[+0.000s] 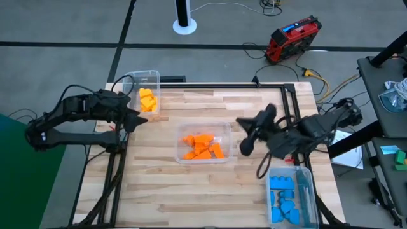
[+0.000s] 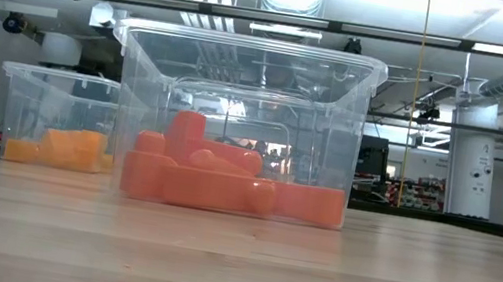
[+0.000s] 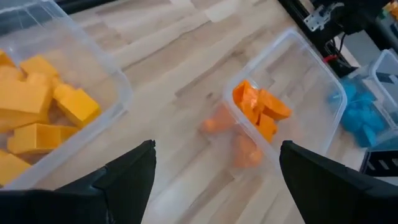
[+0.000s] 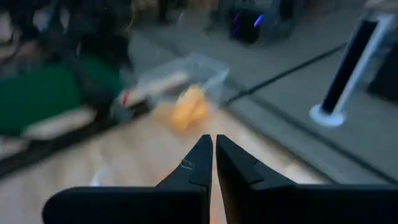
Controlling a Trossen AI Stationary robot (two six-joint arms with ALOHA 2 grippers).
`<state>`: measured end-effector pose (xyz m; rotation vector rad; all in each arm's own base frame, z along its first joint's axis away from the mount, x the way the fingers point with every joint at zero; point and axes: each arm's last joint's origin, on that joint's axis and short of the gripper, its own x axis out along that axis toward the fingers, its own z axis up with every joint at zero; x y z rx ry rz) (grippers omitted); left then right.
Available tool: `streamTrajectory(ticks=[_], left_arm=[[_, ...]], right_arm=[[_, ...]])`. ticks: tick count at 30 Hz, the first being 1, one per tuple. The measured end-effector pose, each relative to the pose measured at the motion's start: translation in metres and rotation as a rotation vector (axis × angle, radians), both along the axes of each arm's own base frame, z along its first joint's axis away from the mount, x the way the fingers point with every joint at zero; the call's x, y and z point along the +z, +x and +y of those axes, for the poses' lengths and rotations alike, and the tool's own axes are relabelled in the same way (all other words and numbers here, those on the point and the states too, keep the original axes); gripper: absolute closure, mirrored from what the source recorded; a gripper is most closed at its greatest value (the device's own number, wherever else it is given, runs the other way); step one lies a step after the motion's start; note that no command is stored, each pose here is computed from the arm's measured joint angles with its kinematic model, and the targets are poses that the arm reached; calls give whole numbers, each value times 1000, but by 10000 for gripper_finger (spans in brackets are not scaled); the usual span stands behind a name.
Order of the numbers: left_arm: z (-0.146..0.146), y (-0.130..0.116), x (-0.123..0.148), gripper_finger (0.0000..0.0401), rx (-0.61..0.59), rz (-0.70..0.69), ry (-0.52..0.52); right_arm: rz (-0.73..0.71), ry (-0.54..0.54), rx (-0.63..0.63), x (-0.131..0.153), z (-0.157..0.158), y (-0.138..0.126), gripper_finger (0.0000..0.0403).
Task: Sort blocks
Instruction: Return to Home Position
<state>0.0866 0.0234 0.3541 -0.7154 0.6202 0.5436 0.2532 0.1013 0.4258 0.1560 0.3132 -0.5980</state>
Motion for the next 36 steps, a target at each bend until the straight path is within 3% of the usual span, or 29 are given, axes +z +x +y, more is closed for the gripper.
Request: streamTrajectory(ticks=[3,5,6,8,9,10,13,16,22,28,36], left_arm=[[1,5,2,88,50,-48,-76],[3,10,7,88,8,-113,63],[2,15,12,88,-74,-192,153],[-5,21,33,88,-293,-495,320],[-8,19,41,88,-337,-638,390],[-9,14,46,88,-347,-747,446],[-11,-7,37,88,-294,-875,554],[-13,-24,18,88,-252,-900,611],[-17,-51,-6,88,-208,-979,618],[-22,-77,-20,88,-200,-1029,638],[-19,-64,-32,87,-208,-918,607]], right_arm=[[-88,18,-12,26,-3,-5,390],[-113,-27,-1,40,-4,-6,390],[-127,-51,9,47,-4,-6,390],[-92,-133,86,53,-2,-3,390],[-52,-191,187,53,0,-2,390],[-26,-232,309,54,2,1,390],[-97,-235,470,56,-13,15,390],[-214,-277,656,57,-38,24,390],[-286,-291,754,38,-90,28,390],[-387,-337,702,31,-112,-17,390],[-468,-320,669,6,-109,-85,390]])
